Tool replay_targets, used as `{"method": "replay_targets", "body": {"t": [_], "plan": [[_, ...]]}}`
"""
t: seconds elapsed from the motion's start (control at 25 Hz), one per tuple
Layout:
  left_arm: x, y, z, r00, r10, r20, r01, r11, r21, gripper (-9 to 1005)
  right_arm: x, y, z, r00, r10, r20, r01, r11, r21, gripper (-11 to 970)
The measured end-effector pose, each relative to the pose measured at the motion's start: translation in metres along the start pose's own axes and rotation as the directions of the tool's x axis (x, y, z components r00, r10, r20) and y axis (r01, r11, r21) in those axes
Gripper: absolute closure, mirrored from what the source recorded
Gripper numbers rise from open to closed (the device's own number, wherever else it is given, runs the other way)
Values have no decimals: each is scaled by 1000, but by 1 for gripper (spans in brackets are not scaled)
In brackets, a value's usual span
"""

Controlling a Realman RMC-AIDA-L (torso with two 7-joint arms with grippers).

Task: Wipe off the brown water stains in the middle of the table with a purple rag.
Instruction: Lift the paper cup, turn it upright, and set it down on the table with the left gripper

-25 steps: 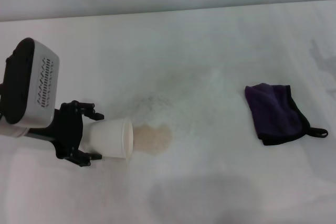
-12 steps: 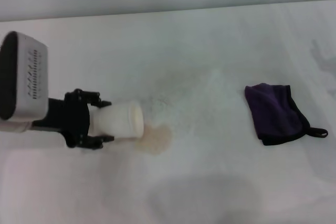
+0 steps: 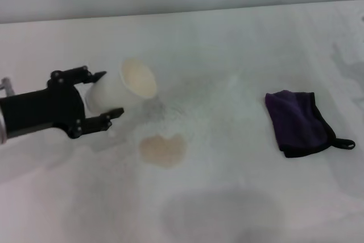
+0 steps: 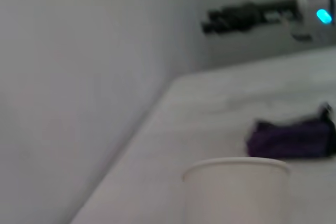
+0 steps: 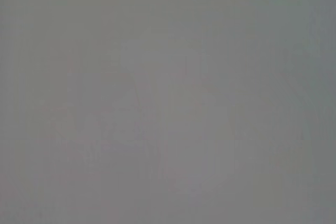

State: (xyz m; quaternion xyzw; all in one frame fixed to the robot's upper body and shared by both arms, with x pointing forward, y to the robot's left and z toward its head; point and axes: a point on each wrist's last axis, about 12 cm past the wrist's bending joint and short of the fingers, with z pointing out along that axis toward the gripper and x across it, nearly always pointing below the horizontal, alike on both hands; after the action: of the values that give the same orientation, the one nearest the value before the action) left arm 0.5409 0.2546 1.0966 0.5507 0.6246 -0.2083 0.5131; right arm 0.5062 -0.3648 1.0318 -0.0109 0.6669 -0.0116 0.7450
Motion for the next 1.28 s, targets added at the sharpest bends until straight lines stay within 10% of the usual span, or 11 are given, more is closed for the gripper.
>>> {"method": "replay_targets", "body": {"t": [0.64,1.28], "plan": [[71,-78,-25,899,-361,247,412,889,-200,271,-4,2,6,1000,-23,13,23,999,-30,102],[97,-102,-25,901,-407,151,434,853,-289,271,-7,0,-4,998,-23,56,25,999,-42,102]]}}
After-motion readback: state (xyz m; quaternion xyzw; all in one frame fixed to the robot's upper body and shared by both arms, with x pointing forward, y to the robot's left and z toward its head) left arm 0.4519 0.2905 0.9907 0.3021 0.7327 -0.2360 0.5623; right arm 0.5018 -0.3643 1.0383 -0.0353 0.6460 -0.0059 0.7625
